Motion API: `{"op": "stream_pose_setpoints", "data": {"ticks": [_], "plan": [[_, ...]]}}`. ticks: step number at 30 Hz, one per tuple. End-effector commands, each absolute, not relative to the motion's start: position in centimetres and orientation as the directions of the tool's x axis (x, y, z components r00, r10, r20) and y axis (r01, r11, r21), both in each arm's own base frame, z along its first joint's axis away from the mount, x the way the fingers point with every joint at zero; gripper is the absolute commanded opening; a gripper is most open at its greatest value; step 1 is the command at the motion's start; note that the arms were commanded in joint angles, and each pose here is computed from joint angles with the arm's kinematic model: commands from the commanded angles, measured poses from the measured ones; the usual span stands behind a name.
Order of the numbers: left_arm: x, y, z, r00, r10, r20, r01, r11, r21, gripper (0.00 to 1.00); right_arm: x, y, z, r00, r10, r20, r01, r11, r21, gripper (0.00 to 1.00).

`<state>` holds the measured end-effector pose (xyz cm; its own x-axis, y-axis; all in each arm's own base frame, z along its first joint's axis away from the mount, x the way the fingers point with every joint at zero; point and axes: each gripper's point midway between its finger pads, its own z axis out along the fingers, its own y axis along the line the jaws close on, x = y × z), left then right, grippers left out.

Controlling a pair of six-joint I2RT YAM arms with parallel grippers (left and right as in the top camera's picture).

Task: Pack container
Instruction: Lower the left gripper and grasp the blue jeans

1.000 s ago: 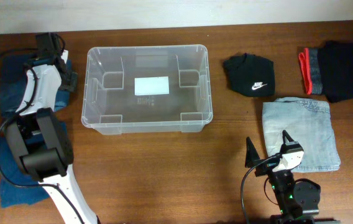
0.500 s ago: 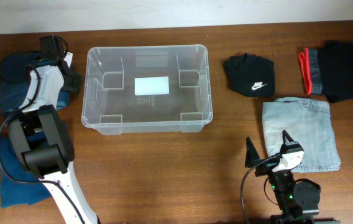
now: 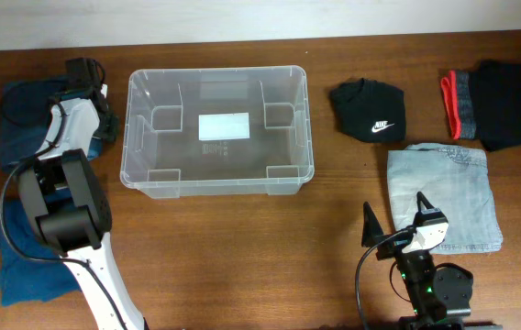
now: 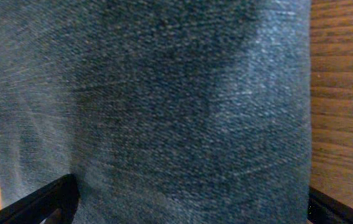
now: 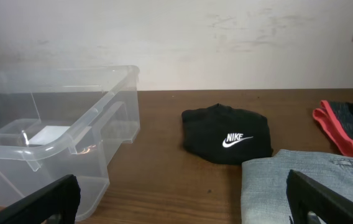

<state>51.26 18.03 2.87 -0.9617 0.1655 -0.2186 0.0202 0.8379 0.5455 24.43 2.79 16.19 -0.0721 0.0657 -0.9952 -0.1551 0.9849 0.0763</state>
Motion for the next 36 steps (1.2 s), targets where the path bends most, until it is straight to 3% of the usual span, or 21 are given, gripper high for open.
{"op": "stream_pose_setpoints", "data": {"ticks": [1, 9, 20, 32, 33, 34, 36], "plan": [[51.4, 18.5, 1.9, -0.966, 0.156, -0.206, 0.014, 0.828, 0.561, 0.99, 24.5, 2.5, 15.9, -0.073, 0.059, -0.996, -0.14, 0.988, 0.069, 0.98], [51.1, 20.2, 3.0, -0.972, 0.131, -0.197, -0.027, 0.765, 0.643, 0.99, 24.5, 2.5, 15.9, -0.073, 0.059, -0.996, -0.14, 0.988, 0.069, 0.98], [51.2, 20.5, 2.9, -0.96, 0.035, -0.278, -0.15, 0.774, 0.616, 1.0, 24.5, 2.5, 15.9, -0.073, 0.059, -0.996, -0.14, 0.988, 0.069, 0.98], [50.2, 20.4, -0.3, -0.978, 0.027, -0.205, -0.107, 0.783, 0.613, 0.99, 24.5, 2.5, 15.9, -0.073, 0.059, -0.996, -0.14, 0.988, 0.069, 0.98], [50.1, 20.4, -0.6, -0.98, 0.026, -0.199, -0.103, 0.784, 0.613, 0.89, 24.5, 2.5, 15.9, -0.073, 0.059, -0.996, -0.14, 0.988, 0.069, 0.99], [50.1, 20.4, -0.8, -0.98, 0.026, -0.195, -0.101, 0.784, 0.612, 0.73, 24.5, 2.5, 15.9, -0.073, 0.059, -0.996, -0.14, 0.988, 0.069, 0.98], [50.1, 20.4, -0.9, -0.98, 0.026, -0.197, -0.102, 0.784, 0.612, 0.57, 24.5, 2.5, 15.9, -0.073, 0.059, -0.996, -0.14, 0.988, 0.069, 0.98]]}}
